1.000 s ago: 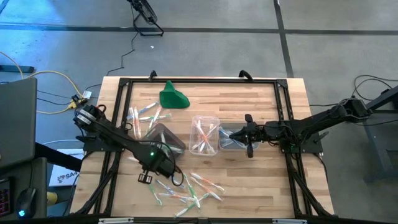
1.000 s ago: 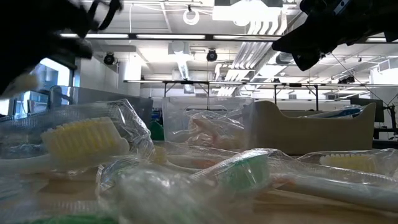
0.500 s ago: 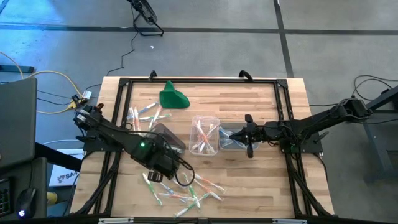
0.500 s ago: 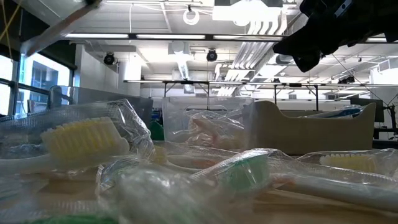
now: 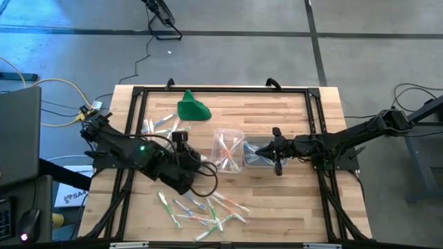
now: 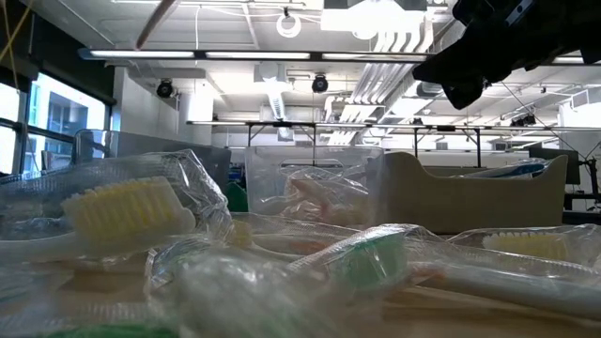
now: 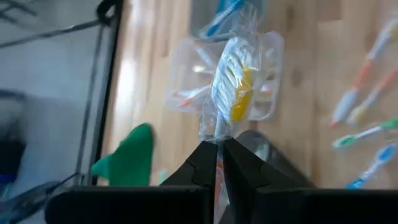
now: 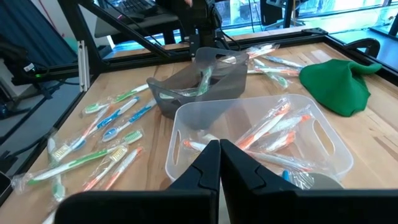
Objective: Pick & Place Toothbrushes
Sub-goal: Put the orange toothbrush into the transparent bin
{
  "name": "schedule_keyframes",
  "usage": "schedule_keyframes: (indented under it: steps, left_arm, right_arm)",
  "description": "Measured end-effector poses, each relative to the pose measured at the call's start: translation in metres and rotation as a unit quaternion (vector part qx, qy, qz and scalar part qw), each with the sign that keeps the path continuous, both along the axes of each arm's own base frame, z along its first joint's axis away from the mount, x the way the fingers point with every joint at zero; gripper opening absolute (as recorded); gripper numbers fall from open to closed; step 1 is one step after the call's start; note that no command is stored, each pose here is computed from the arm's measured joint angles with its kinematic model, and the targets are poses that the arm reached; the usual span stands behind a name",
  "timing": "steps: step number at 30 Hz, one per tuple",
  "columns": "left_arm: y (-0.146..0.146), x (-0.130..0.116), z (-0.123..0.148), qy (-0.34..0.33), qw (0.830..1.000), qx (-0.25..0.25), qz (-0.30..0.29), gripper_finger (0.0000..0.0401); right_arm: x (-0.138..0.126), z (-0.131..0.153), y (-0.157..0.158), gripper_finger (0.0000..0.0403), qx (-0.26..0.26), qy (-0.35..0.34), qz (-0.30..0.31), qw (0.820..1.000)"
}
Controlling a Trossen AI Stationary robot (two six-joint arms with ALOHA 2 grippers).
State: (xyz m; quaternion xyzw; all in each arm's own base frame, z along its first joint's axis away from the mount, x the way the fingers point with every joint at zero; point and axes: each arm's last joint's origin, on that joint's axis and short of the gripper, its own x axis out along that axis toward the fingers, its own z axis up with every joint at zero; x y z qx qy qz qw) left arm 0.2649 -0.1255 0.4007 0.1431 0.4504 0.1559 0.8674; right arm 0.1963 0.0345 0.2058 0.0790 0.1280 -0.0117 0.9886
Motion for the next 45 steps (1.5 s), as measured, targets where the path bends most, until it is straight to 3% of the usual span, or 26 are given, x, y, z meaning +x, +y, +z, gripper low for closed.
schedule_keyframes:
  steps: [6,12,18,25,30,37,45]
  left_arm:
    - [0.002,-0.004,-0.008,0.003,0.999,-0.003,0.036,0.0015]
    - [0.001,0.0,-0.045,0.037,0.999,0.008,0.036,0.0004]
    - [0.03,0.025,-0.067,0.006,1.0,0.014,0.016,0.0001]
    - [0.08,0.066,-0.055,-0.069,0.992,-0.058,-0.09,0.0001]
    - [0.116,0.077,-0.049,-0.117,0.978,-0.123,-0.119,0.0001]
    - [0.155,0.079,-0.051,-0.162,0.957,-0.239,0.024,0.0001]
    - [0.161,0.084,-0.055,-0.199,0.932,-0.3,0.048,0.0]
  right_arm:
    - [0.0,0.0,0.0,0.0002,0.001,0.0,0.0,1.0]
    - [0.0,0.0,0.0,0.0002,-0.002,0.0,0.001,1.0]
    - [0.0,0.0,0.0,0.0002,-0.003,-0.002,-0.001,1.0]
    - [0.0,0.002,0.0,0.0002,0.025,-0.009,-0.008,1.0]
    - [0.001,0.003,0.0,0.0002,0.03,-0.014,-0.009,0.999]
    - [0.001,0.003,0.0,0.0002,0.041,-0.017,-0.011,0.999]
    - [0.003,-0.002,0.001,0.0002,0.036,0.0,-0.011,0.999]
